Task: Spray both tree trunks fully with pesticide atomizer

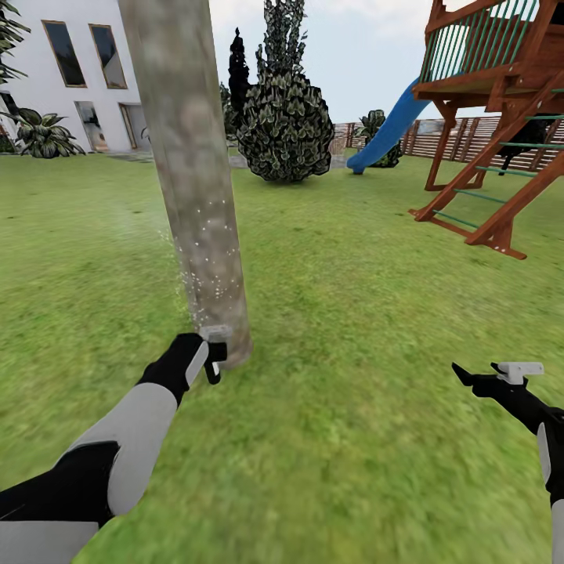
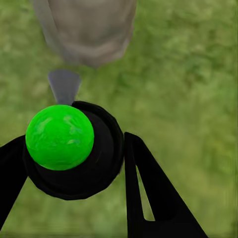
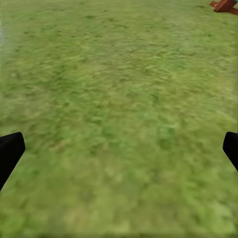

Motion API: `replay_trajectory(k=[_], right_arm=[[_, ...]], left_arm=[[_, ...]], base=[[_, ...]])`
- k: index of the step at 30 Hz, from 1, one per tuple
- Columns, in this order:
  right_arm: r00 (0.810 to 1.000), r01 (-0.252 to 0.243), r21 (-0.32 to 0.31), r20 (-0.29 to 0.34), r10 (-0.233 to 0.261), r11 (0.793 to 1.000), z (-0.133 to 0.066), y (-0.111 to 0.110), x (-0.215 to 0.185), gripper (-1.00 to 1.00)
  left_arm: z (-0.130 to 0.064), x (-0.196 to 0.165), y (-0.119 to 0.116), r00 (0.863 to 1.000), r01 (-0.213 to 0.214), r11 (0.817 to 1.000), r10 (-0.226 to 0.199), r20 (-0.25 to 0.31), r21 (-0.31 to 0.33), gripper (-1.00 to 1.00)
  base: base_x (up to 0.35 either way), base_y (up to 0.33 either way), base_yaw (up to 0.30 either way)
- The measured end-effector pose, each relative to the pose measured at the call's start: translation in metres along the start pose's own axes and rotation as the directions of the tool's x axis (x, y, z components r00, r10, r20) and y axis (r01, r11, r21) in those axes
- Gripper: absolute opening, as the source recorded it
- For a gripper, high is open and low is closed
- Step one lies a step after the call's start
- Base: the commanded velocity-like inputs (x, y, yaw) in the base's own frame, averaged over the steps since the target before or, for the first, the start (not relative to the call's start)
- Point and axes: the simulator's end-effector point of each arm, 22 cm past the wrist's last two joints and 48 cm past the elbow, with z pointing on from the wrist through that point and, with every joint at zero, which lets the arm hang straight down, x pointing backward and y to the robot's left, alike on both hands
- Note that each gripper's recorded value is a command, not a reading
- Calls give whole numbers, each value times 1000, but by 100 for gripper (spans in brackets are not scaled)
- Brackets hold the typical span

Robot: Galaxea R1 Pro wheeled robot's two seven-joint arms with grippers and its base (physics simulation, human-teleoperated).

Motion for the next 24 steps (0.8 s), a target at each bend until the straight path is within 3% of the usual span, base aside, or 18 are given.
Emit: replay_trajectory(k=[7,9,10,11,13,18,24], right_arm=[[1000,0,1,3,0,1000,-1,-1,-1,100],[1000,0,2,1,0,1000,0,-1,-1,100],[1000,0,2,1,0,1000,0,-1,-1,100],[1000,0,1,1,0,1000,0,-1,0,100],[1000,0,-1,1,0,1000,0,0,0,100],[1000,-1,-1,1,1,1000,0,0,0,100],[1000,-2,-3,-1,2,1000,1,2,1,100]], left_arm=[[4,15,2,1000,-1,1000,0,-18,-4,-100],[6,15,4,1000,-1,1000,1,5,-12,-100],[7,18,8,1000,1,1000,0,15,-27,-100],[10,25,23,1000,5,996,-3,19,-90,-100],[10,24,29,999,19,993,-14,40,-120,-100],[10,24,32,999,22,992,-16,47,-128,-100],[10,24,31,999,23,992,-17,46,-126,-100]], base=[[0,-183,0],[0,-269,0],[0,-271,72],[0,-272,200],[0,-272,247],[155,-231,264],[131,-235,24]])
